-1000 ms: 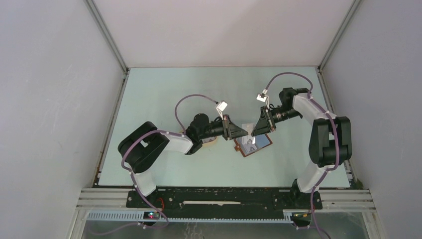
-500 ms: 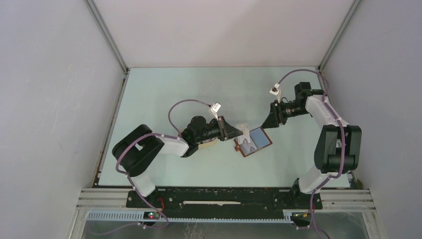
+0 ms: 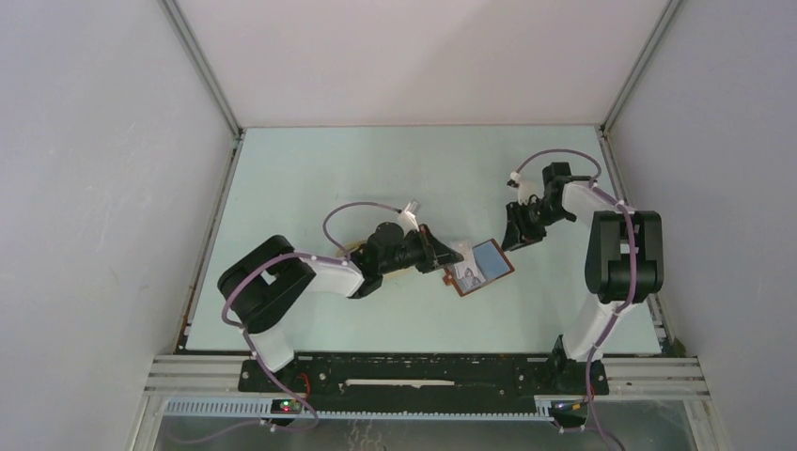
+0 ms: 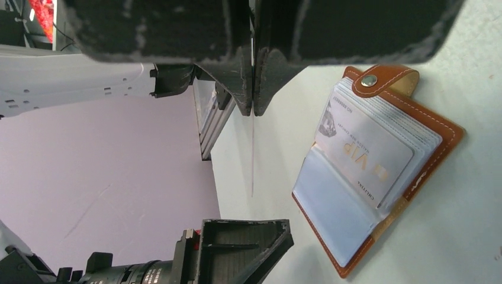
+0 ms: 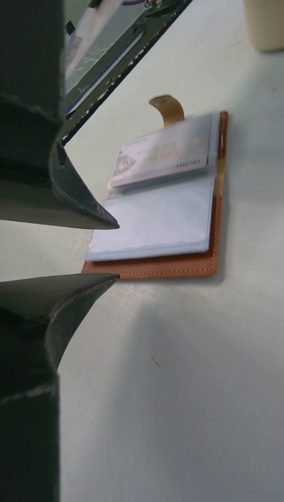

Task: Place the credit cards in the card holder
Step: Insert the credit card into the card holder.

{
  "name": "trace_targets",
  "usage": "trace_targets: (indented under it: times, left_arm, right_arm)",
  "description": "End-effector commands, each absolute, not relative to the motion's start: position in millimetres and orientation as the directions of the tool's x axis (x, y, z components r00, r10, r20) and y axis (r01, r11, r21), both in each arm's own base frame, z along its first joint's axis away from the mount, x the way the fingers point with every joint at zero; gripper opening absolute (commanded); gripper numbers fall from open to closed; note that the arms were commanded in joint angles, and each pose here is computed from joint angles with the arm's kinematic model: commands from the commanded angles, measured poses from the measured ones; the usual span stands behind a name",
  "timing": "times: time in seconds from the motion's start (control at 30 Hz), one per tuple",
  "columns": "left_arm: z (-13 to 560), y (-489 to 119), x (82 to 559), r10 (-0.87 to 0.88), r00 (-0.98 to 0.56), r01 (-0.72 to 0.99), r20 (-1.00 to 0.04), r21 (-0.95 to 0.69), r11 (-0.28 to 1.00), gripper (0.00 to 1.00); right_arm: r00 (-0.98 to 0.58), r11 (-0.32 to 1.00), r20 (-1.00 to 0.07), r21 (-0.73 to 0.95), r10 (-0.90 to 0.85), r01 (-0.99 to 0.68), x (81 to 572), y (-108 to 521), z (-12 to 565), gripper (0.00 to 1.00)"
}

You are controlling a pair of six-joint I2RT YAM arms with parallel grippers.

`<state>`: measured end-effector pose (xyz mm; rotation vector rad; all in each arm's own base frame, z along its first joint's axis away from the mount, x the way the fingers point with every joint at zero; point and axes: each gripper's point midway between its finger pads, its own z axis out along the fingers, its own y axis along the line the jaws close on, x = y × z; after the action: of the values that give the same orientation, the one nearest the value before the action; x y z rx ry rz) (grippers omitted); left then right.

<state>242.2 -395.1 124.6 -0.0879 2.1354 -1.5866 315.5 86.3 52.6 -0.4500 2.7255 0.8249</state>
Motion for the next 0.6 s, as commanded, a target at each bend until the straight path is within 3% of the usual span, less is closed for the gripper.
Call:
trace_targets:
  times: [0.0,0.57]
  left_arm:
    - [128.7,-410.2,250.0,-0.349,-0.89,0.178,-0.294,-0.927,0.329,0.0]
    - [93.3,-424.2,249.1,-0.301,-0.933,0.06,-0.195,-0.912,0.405,0.0]
  right_arm:
    - [-0.931,0.824,-0.277,0.45,-0.238,-0.344,319.5,89.7,44.0,0.41]
    - [-0.945,0.824,-0.135,0.464,-0.298,-0.325,298.7,97.9,19.1,0.41]
